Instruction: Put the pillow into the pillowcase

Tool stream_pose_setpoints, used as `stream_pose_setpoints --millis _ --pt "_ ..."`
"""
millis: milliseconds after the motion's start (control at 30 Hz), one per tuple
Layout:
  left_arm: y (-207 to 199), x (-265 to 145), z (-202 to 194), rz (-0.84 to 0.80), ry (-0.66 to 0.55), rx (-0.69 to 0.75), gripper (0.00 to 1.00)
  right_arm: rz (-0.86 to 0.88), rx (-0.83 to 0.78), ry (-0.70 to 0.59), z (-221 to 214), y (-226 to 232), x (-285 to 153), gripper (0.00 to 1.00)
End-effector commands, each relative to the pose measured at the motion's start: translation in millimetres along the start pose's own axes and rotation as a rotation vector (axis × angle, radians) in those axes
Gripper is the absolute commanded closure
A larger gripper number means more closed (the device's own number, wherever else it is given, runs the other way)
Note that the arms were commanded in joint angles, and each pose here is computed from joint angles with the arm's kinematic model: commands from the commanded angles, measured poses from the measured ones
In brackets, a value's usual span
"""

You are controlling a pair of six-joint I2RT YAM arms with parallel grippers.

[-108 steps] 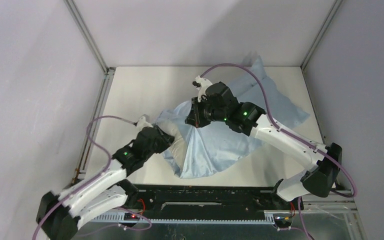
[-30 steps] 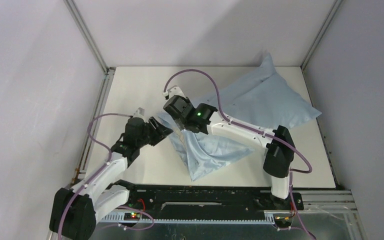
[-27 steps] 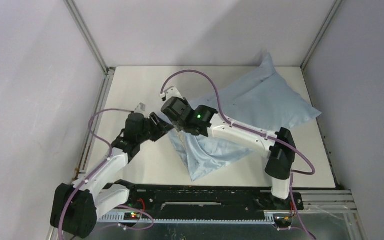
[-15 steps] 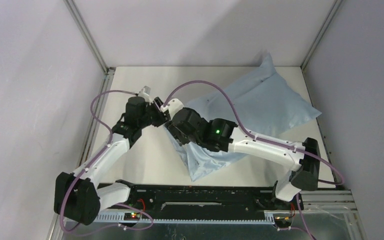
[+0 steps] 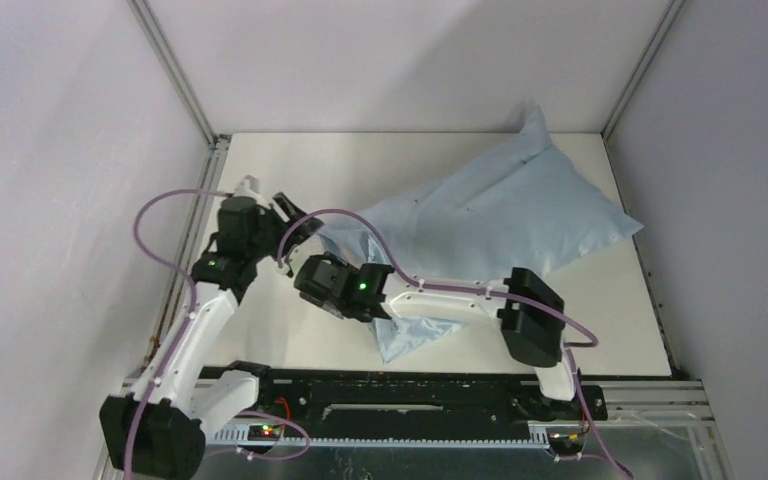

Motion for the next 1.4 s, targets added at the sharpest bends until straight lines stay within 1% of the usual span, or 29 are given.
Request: stream_pose_setpoints --millis 0,133,200,267,400,533,700,800,933,1033,1100,1133,1167,1200,1233,1267,1300,1367 --pt "16 -28 26 0.112 -0.176 -0.035 0.26 -0.176 -0.038 -0.029 21 -9 13 0.41" --pt "25 -34 32 0.137 -0.201 -0.057 0.25 -0.358 -0.073 0.0 22 -15 30 0.35" --pt "28 -36 32 0.147 -0.205 -0.066 0.25 -0.42 -0.121 0.018 22 -18 38 0.31" --pt "31 -39 32 0.162 -0.226 -0.079 0.24 -0.451 -0.143 0.034 19 -20 44 0.28" --pt "41 -47 34 0.216 -0.283 -0.123 0.2 -0.487 -0.14 0.067 10 -29 53 0.26" --pt "51 -49 39 0.241 -0.324 -0.176 0.18 -0.508 -0.14 0.041 6 -34 56 0.23" --pt "57 -45 45 0.235 -0.32 -0.223 0.16 -0.637 -0.235 0.059 -3 -35 72 0.16" --pt "59 -47 48 0.242 -0.337 -0.24 0.16 -0.745 -0.301 0.074 -9 -39 83 0.13" --pt "60 -50 50 0.248 -0.368 -0.254 0.16 -0.821 -0.306 0.06 -11 -47 90 0.13" --pt "59 -52 50 0.239 -0.377 -0.252 0.16 -0.878 -0.328 0.077 -15 -55 99 0.19" --pt "58 -53 50 0.233 -0.377 -0.251 0.16 -0.888 -0.33 0.087 -17 -60 104 0.27" --pt "58 -53 50 0.228 -0.374 -0.249 0.16 -0.889 -0.326 0.088 -17 -62 105 0.33" --pt "57 -53 50 0.224 -0.372 -0.247 0.16 -0.891 -0.318 0.086 -16 -64 105 0.46" --pt "57 -53 48 0.22 -0.369 -0.245 0.17 -0.895 -0.305 0.08 -14 -67 104 0.63" --pt "58 -52 47 0.215 -0.364 -0.245 0.17 -0.893 -0.287 0.072 -11 -70 101 0.82" --pt "58 -52 45 0.205 -0.358 -0.243 0.18 -0.88 -0.265 0.059 -7 -72 97 0.95" --pt "59 -50 41 0.194 -0.347 -0.242 0.19 -0.862 -0.233 0.044 -1 -74 90 1.0" --pt "60 -46 32 0.162 -0.316 -0.246 0.2 -0.783 -0.144 0.003 14 -76 72 1.0"
Point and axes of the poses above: each gripper's point midway between its finger pads, its own x axis out along the fingers, its own y axis along the line the jaws close on, z = x × y, the point moved 9 cm from there along -x, back along the fingers, and after that the axes turned 7 degrees about x, right-handed, at the moved point
